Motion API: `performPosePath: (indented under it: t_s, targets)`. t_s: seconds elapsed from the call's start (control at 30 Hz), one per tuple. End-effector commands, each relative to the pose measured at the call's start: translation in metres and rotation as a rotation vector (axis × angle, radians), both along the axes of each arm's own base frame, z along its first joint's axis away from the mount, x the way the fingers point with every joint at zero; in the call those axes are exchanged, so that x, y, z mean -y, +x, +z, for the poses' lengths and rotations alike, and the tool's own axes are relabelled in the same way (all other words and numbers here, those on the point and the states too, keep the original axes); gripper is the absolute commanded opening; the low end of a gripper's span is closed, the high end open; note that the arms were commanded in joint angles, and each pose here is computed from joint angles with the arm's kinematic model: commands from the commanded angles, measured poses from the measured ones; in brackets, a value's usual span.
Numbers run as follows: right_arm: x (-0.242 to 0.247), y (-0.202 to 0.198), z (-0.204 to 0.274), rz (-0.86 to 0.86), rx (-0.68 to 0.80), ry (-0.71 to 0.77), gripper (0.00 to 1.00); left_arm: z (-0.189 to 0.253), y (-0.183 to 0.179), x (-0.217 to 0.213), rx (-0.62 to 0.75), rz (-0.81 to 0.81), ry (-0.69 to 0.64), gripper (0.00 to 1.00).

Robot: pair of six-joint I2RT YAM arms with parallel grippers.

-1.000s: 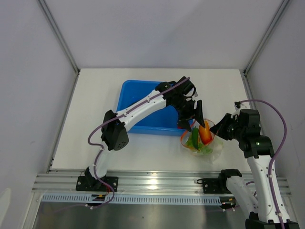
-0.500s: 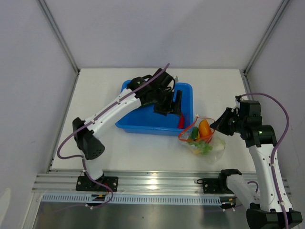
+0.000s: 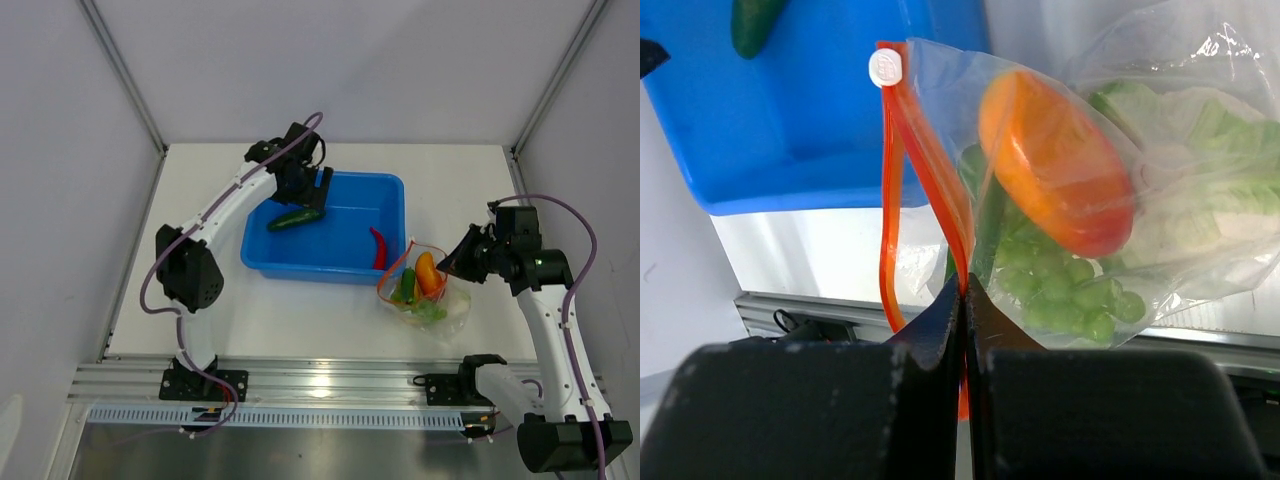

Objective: Place the food in the zip-top bag and seal the zipper
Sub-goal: Pick up the fake vegetable from the bin.

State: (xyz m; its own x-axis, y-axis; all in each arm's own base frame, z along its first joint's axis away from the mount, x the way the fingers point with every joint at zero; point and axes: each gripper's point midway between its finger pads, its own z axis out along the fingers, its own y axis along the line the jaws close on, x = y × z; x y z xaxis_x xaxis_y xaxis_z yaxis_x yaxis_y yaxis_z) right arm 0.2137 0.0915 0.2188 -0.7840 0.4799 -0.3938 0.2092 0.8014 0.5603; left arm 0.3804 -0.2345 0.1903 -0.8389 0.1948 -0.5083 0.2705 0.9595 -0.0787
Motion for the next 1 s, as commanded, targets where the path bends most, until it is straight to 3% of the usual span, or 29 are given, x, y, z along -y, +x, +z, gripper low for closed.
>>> performPosePath:
  t_s: [0.0,0.13,0.17,0.53,0.7,0.97]
  targets:
    - [-0.003,0.000,0.009,0.003,0.006,0.017,0.00,-0.013,0.035,-0.017,0.093,-0.128,0.138,0.90]
    - [-0.004,-0.005,0.003,-0.010,-0.031,0.027,0.00,-0.037,0.053,-0.027,0.043,-0.177,0.099,0.92]
    - [-0.003,-0.006,0.002,-0.013,-0.040,0.027,0.00,-0.041,0.059,-0.036,0.046,-0.191,0.135,0.97]
    - [-0.002,-0.003,-0.003,-0.011,-0.077,0.012,0.00,-0.093,0.097,-0.061,-0.048,-0.154,0.184,0.95]
    - [-0.002,0.000,-0.005,-0.013,-0.077,0.009,0.00,-0.120,0.083,-0.048,-0.164,-0.175,0.086,0.93]
    - [-0.003,0.004,-0.007,-0.025,-0.076,0.021,0.00,-0.141,0.064,-0.041,-0.268,-0.157,0.057,0.91]
